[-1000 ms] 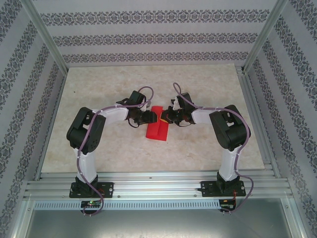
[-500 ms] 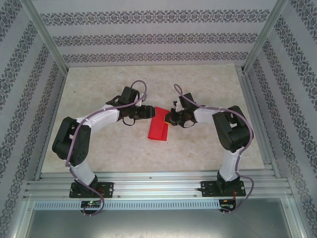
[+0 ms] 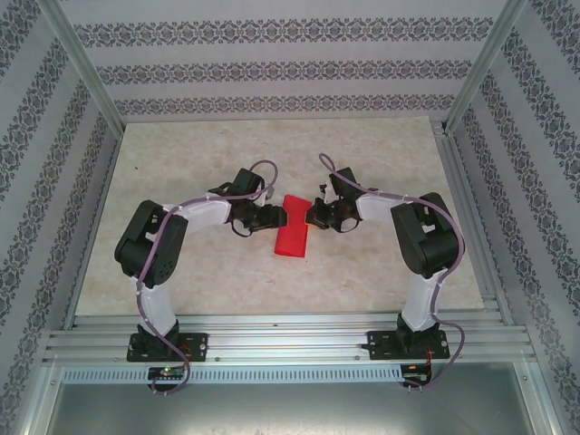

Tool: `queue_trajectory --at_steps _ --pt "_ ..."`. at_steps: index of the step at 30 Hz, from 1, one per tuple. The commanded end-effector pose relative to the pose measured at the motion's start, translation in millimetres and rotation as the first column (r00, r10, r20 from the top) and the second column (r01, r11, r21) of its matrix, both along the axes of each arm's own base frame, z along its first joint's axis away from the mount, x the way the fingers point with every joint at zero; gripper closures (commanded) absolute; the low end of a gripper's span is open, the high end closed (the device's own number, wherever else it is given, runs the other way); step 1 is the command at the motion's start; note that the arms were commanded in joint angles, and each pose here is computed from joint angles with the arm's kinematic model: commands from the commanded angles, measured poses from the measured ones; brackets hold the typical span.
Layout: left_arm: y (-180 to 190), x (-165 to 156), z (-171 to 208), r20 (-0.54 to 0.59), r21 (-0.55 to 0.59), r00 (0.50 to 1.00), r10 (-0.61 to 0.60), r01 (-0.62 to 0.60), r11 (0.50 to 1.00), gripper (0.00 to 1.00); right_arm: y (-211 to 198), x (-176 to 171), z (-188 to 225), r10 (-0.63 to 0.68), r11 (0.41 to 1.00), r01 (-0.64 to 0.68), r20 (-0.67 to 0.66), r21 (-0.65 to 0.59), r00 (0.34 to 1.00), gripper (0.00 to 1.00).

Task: Fold a paper plane with a square sheet of paper (fold left side to right side)
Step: Hold the square sheet of paper at the center of the table.

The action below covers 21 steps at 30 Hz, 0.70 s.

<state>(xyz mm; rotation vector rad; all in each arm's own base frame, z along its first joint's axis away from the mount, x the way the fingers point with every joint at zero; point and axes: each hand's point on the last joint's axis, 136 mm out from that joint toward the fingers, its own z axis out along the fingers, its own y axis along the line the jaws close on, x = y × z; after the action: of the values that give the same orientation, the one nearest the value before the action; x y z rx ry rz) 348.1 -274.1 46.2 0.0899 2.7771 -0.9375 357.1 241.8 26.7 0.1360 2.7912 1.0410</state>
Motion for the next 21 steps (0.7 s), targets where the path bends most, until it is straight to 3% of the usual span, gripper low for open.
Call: queue_trajectory --at_steps 1,21 --pt "-17.1 9.5 7.4 0.034 -0.037 0.999 -0.019 0.02 0.999 0.4 -5.6 10.7 9.7 0.005 0.999 -0.003 0.043 -0.032 0.999 1.0" --pt "-33.2 4.2 -8.7 0.005 -0.009 0.998 -0.057 0.057 0.998 0.48 -7.1 13.0 -2.1 0.002 0.999 -0.001 0.02 -0.051 1.0 1.0"
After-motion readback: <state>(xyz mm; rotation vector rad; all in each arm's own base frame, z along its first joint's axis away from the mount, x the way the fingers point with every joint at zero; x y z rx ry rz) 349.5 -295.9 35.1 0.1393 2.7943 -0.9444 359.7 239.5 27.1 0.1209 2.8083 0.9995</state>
